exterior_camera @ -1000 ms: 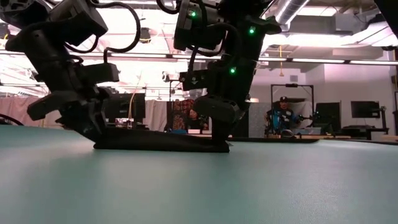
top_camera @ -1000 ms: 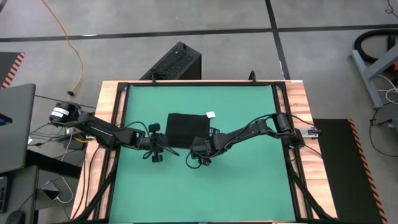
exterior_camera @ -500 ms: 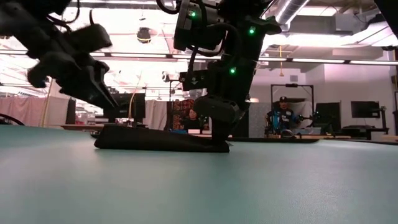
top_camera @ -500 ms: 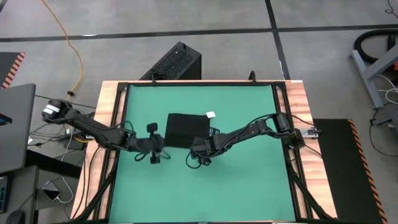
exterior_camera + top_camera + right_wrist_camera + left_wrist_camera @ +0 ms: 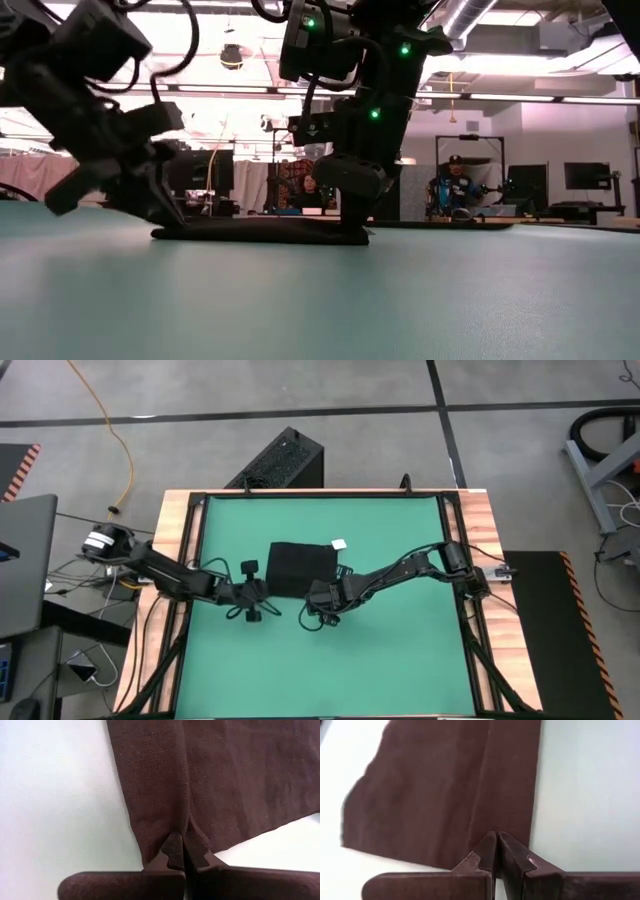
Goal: Roll towel
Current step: Roll the black towel
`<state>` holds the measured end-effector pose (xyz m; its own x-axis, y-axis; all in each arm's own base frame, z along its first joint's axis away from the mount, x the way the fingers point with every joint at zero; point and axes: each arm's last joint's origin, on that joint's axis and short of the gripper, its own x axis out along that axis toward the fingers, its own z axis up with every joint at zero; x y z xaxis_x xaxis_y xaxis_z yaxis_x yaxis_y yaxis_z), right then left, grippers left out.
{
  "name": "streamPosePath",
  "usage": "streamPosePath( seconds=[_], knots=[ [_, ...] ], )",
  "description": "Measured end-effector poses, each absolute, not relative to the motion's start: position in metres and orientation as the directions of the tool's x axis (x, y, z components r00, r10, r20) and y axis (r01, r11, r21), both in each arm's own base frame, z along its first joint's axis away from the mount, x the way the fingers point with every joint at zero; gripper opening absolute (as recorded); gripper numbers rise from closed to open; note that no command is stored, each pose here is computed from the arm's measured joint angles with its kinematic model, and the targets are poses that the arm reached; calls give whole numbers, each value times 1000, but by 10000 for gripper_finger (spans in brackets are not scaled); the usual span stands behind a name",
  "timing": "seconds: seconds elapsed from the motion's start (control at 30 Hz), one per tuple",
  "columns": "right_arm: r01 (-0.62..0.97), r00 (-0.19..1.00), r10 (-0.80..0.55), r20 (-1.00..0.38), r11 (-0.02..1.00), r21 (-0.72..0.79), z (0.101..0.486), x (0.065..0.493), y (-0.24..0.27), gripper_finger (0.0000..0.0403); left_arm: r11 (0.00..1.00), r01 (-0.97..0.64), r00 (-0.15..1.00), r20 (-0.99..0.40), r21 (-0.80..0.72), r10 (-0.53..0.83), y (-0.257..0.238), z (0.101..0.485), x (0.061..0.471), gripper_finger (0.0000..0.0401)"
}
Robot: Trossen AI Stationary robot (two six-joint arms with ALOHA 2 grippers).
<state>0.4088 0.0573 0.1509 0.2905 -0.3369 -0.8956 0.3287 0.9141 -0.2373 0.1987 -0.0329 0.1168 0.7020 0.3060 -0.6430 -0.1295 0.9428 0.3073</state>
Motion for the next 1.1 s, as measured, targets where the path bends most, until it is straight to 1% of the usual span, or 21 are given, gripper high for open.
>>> streamPosePath(
  seconds=[0.1,0.17,0.33,0.47,0.6,0.7,0.77,0.83,0.9,1.0,1.07,1.1],
  knots=[
    [331,291,-343,-893,912,-243,151,409,57,2,939,-145,681,-657,311,323,-30,110,199,6],
    [345,291,-371,-882,901,-264,151,409,57,12,938,-150,672,-663,313,329,-30,107,200,6],
    [370,296,-445,-845,869,-328,155,407,58,59,938,-154,654,-679,311,333,-30,103,200,6],
    [386,313,-494,-811,846,-367,172,401,59,87,939,-152,651,-684,308,330,-30,102,200,6],
    [373,308,-499,-810,847,-379,185,393,62,106,942,-138,651,-689,306,319,-30,102,200,6],
    [368,310,-534,-786,830,-419,194,388,63,116,942,-135,649,-691,306,318,-30,102,199,6],
    [306,333,-529,-781,844,-441,198,388,67,119,942,-133,646,-694,307,318,-30,101,199,6],
    [223,391,-520,-759,854,-470,201,391,76,114,942,-133,645,-695,307,317,-30,101,199,6],
    [131,464,-495,-734,858,-496,203,396,87,98,943,-132,645,-696,307,317,-30,101,199,6],
    [60,574,-425,-700,874,-482,194,402,95,54,943,-129,644,-697,307,315,-30,101,199,6],
    [44,598,-396,-697,885,-464,182,401,91,20,943,-129,644,-697,307,315,-30,101,199,6],
    [48,604,-390,-695,888,-457,175,400,88,12,943,-128,644,-697,307,315,-30,101,199,6]
  ],
)
